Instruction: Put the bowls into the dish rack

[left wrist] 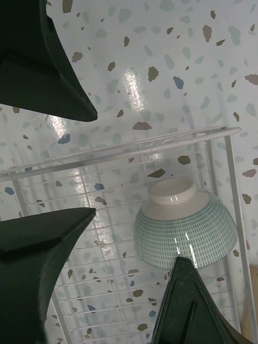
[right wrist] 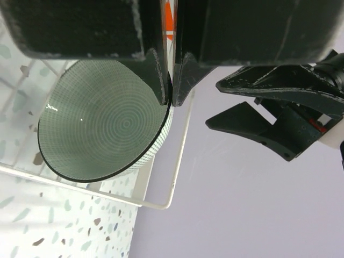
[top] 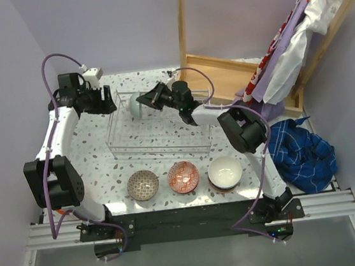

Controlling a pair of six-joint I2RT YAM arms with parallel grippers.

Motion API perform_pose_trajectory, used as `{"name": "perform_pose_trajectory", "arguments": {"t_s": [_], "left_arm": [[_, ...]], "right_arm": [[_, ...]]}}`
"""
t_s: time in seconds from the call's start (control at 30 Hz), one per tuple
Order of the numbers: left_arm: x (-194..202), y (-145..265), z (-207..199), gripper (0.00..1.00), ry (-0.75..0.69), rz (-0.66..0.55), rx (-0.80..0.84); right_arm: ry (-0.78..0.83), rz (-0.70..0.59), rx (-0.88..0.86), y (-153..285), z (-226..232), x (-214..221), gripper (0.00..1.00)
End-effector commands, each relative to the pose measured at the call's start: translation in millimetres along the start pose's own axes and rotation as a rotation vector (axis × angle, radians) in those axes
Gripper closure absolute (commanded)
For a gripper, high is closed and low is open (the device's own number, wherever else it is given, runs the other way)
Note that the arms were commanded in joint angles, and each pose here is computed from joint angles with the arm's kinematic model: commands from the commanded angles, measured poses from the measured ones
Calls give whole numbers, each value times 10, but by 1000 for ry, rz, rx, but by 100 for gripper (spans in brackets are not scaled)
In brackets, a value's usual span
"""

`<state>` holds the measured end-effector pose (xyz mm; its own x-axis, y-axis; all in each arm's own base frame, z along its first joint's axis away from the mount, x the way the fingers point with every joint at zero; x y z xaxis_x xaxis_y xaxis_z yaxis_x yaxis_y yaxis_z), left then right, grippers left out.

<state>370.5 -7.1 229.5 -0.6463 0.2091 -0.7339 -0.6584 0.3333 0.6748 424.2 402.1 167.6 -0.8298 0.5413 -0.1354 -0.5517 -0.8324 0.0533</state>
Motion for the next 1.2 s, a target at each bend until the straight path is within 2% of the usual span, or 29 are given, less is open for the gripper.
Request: {"name": "perform_pose_trajectory", "arguments": {"t_s": [0.0,0.07,0.23,0.33,0.53,0.6,0.77,0.87,1.0,1.03,1.07,1.13,1.17], "left_arm": [[-60,-22,-32,30,-8,-41,19],[-65,-24,-39,29,-10,-43,23],[-47,-21,-63,29,-6,-52,35],[-41,-5,-78,28,-6,-61,37],[-3,-14,-125,26,-16,-97,64],[-22,-23,-132,26,-11,-116,69],[-72,8,-136,25,-23,-147,71],[-153,104,-146,25,-63,-181,56],[-332,353,-133,23,-105,-253,-21],[-370,419,-128,23,-113,-272,-47],[-426,538,-144,22,-126,-306,-74],[-454,654,-103,20,-114,-321,-152],[-461,734,-113,19,-104,-330,-176]], "right_arm": [[42,-39,69,150,-62,-30,100],[53,-37,112,213,-55,-34,99],[148,1,227,347,-74,-45,77],[187,22,287,499,-18,-50,70],[304,64,398,880,72,-85,66],[358,77,400,940,102,-88,66],[372,89,400,993,101,-63,64],[443,151,343,1043,242,-22,65],[825,268,209,1285,684,94,66],[890,320,161,1357,749,163,65],[1042,356,103,1463,877,220,63],[1141,481,80,1627,890,366,59],[1263,542,18,1662,997,500,58]]}}
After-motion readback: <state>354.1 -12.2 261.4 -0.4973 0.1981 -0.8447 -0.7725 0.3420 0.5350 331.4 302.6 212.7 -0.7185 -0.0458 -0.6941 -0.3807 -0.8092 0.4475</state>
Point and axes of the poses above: each gripper's point midway between its finger pads, its own y axis back along the fingers, its own z axis along the line the jaws close on, x = y × z, the point moved 7 cm from there along y, back along the fingers, and after that the axes turned 8 degrees about -y, right-handed, at the moved point
